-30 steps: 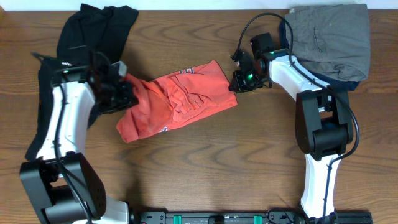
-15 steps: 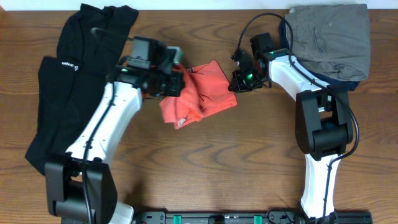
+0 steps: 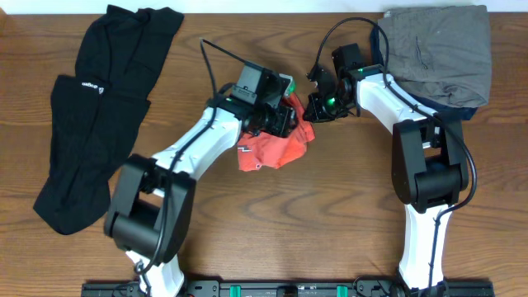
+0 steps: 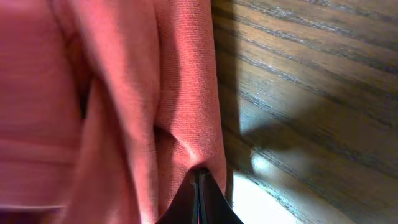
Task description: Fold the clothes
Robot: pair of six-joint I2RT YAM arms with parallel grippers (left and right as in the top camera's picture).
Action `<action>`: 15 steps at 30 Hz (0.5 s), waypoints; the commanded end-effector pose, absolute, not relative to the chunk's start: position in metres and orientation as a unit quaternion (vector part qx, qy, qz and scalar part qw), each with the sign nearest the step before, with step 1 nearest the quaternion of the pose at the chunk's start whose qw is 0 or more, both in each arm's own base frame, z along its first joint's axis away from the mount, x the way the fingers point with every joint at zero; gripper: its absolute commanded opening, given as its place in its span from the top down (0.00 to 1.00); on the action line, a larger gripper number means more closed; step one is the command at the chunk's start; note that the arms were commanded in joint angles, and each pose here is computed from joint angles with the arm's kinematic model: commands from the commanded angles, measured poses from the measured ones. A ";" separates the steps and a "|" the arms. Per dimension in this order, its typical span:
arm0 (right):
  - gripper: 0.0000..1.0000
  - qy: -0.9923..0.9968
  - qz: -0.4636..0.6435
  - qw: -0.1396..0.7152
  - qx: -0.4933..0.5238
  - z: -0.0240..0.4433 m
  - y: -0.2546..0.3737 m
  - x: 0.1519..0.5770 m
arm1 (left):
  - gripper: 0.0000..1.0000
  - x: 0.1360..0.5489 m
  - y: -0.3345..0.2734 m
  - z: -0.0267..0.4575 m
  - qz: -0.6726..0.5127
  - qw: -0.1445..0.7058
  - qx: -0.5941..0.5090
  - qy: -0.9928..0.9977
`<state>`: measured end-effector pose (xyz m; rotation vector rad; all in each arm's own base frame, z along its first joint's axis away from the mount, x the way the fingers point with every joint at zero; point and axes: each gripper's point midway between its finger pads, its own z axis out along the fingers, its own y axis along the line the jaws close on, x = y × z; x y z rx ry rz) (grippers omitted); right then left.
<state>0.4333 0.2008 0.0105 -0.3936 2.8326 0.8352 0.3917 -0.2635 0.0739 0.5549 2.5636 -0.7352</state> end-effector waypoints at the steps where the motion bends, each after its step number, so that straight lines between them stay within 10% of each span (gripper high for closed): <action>1: 0.99 0.938 0.301 0.105 -0.134 0.035 0.204 0.441 | 0.05 0.408 -0.261 0.084 -0.253 0.236 0.187 0.919; 15: 0.83 0.915 0.307 0.242 -0.101 0.157 0.143 0.499 | 0.02 0.439 -0.221 0.151 -0.262 0.283 0.108 0.916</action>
